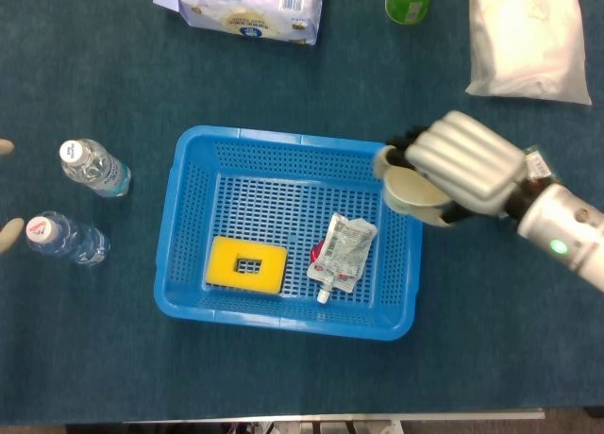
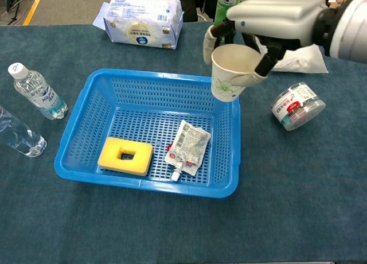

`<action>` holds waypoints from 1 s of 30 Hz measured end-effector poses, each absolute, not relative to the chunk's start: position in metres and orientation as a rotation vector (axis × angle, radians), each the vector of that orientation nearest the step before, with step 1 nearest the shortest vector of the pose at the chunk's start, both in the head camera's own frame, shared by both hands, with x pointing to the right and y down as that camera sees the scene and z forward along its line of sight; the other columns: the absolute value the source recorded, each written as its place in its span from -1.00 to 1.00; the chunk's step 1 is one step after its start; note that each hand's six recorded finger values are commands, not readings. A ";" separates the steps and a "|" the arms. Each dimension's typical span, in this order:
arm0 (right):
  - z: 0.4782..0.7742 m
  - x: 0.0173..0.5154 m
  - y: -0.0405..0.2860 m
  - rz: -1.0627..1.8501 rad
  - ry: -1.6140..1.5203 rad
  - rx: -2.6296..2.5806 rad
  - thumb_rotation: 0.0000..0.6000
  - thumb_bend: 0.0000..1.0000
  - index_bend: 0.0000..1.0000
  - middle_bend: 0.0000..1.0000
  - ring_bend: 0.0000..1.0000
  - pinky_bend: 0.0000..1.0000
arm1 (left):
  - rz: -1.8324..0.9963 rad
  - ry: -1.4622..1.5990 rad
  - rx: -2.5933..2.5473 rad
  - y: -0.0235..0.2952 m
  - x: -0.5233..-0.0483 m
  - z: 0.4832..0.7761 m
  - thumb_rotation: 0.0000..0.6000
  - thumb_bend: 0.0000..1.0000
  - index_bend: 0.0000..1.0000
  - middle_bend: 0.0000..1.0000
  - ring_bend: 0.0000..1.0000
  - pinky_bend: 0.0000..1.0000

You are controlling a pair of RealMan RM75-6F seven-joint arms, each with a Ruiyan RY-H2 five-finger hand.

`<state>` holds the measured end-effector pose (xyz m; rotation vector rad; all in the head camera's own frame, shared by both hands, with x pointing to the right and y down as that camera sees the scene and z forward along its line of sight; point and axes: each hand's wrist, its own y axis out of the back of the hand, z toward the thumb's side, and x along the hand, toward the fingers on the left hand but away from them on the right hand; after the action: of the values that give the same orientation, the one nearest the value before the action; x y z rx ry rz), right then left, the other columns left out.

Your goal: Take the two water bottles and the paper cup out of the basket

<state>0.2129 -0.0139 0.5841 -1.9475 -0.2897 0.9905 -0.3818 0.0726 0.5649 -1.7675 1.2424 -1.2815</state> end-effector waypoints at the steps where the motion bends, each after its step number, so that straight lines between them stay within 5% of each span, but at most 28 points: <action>1: 0.585 0.221 -0.010 1.003 -0.290 -1.949 1.00 -0.50 -0.24 -0.17 -0.17 0.20 | -1.277 1.240 -1.769 0.071 -0.381 0.565 1.00 -0.53 -0.53 -0.75 -0.98 -0.67; 17: 0.618 0.337 0.038 1.161 -0.352 -1.901 1.00 -0.57 -0.24 -0.17 -0.17 0.14 | -1.271 1.216 -1.784 0.067 -0.376 0.569 1.00 -0.53 -0.53 -0.75 -0.98 -0.67; 30: 0.666 0.356 0.063 1.168 -0.377 -1.949 1.00 -0.59 -0.45 -0.37 -0.40 -0.17 | -1.280 1.213 -1.789 0.069 -0.378 0.571 1.00 -0.53 -0.53 -0.75 -0.98 -0.67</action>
<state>0.3564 0.0632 0.6662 -1.9487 -0.3775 1.1678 -0.3778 0.0689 0.5714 -1.7893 1.2126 -1.2804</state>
